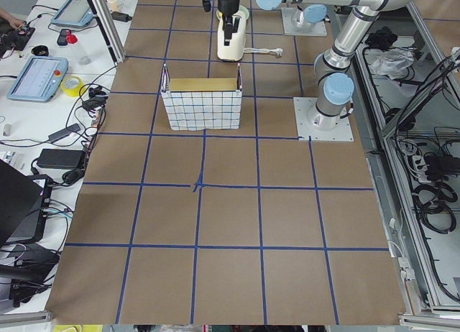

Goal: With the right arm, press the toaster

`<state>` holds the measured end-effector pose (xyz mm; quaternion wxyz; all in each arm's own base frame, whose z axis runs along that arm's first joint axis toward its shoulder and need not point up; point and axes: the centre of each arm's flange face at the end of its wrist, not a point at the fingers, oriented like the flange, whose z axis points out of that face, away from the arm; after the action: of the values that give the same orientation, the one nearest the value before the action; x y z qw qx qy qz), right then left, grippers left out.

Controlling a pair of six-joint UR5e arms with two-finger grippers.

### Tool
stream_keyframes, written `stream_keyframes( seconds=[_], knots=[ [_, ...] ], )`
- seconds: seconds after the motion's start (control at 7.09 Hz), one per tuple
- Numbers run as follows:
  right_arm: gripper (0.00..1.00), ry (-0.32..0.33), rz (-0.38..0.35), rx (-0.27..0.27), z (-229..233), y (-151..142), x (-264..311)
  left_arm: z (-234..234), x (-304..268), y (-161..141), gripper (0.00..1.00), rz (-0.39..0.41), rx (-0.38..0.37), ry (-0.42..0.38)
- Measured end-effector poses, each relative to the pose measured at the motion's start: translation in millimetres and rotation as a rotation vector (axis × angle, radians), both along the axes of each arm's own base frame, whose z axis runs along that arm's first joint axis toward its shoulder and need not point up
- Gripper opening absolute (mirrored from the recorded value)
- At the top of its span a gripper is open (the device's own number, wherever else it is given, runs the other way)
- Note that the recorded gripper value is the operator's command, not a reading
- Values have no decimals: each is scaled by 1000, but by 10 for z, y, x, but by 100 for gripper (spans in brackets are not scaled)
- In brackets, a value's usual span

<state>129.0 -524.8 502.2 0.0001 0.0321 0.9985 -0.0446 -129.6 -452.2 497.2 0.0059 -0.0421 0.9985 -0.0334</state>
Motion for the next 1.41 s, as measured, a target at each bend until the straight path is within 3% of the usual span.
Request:
stream_keyframes(
  seconds=[1.41],
  knots=[
    [100,2,18,-19,8,-34,-4,-4,0,1,100,0,1,0]
  ],
)
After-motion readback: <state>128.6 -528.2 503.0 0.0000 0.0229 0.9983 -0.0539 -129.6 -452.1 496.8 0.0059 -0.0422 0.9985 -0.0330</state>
